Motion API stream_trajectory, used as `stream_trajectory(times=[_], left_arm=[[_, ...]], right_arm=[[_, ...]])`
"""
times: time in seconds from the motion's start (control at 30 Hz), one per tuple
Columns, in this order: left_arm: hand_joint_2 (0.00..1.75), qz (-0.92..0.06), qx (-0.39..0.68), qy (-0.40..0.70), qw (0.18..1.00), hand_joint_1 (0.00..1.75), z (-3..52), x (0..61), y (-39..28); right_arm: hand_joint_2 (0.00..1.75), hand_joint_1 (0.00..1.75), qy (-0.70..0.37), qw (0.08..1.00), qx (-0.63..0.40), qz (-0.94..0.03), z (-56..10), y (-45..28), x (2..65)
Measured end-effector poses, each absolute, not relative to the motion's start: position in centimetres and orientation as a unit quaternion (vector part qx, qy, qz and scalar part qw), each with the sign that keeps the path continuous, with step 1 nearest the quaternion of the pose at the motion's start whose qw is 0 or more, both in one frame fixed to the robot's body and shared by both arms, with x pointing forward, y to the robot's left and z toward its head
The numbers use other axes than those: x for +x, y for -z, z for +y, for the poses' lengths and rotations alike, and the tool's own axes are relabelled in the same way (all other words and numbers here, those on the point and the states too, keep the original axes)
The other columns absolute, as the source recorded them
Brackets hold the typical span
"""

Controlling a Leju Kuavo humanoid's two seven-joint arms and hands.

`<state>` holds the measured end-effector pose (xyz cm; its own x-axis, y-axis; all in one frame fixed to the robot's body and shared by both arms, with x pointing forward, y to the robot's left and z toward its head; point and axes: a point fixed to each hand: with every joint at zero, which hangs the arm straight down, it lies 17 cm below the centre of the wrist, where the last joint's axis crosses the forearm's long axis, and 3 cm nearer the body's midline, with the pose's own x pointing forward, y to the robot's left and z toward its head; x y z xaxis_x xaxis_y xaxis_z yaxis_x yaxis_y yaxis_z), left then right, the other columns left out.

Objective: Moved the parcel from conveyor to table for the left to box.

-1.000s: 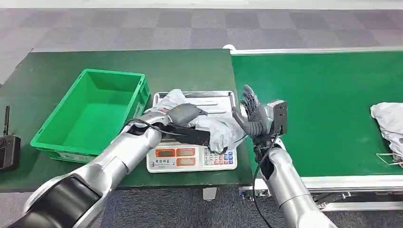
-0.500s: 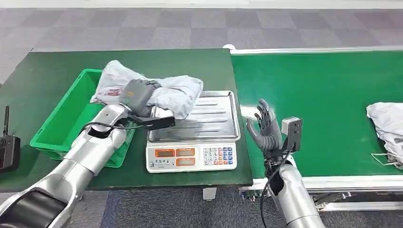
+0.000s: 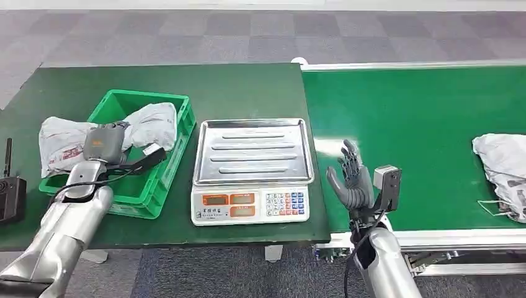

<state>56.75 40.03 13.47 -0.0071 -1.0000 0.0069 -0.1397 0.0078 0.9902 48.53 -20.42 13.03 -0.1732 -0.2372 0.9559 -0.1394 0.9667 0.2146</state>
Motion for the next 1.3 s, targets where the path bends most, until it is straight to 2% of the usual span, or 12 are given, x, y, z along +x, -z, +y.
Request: stream_trajectory(times=[0.03,0.07,0.33,0.57,0.7,0.8,0.87,0.93,1.1,1.3], left_arm=[[1.75,-0.527,0.54,0.458,0.47,0.09,40.8,56.6,-13.3],[1.75,-0.518,0.547,0.452,0.478,0.0,41.5,56.4,-13.1],[1.75,-0.47,0.57,0.435,0.515,0.0,45.2,54.2,-10.4],[1.75,-0.551,0.493,0.405,0.538,0.0,40.5,55.1,-11.5],[1.75,-0.623,0.409,0.364,0.559,0.0,36.0,55.1,-13.0],[1.75,-0.705,0.265,0.321,0.574,0.0,30.3,54.8,-15.0],[1.75,-0.769,0.13,0.261,0.569,0.0,26.4,54.0,-17.8],[1.75,-0.803,0.066,0.217,0.551,0.0,24.2,53.5,-20.4],[1.75,-0.837,-0.05,0.116,0.532,0.0,19.7,53.1,-23.9],[1.75,-0.828,-0.147,0.042,0.539,0.0,15.0,53.1,-24.3]], right_arm=[[1.75,0.0,0.039,0.631,0.123,-0.765,-20.4,-13.0,48.5],[1.75,0.0,0.037,0.632,0.123,-0.764,-20.4,-13.0,48.6],[1.75,0.0,0.033,0.635,0.124,-0.761,-19.9,-13.0,48.7],[1.75,0.0,0.023,0.625,0.106,-0.773,-20.0,-15.0,50.7],[1.75,0.0,0.007,0.631,0.088,-0.771,-19.8,-14.4,50.6],[1.75,0.0,-0.005,0.632,0.086,-0.77,-19.3,-14.4,50.6],[1.75,0.0,-0.011,0.625,0.098,-0.774,-18.4,-15.1,50.9],[1.75,0.0,-0.018,0.618,0.104,-0.779,-17.4,-16.0,51.4],[1.75,0.0,-0.03,0.611,0.105,-0.784,-14.0,-17.3,52.8],[1.75,0.0,-0.031,0.617,0.126,-0.776,-10.0,-17.6,53.0]])
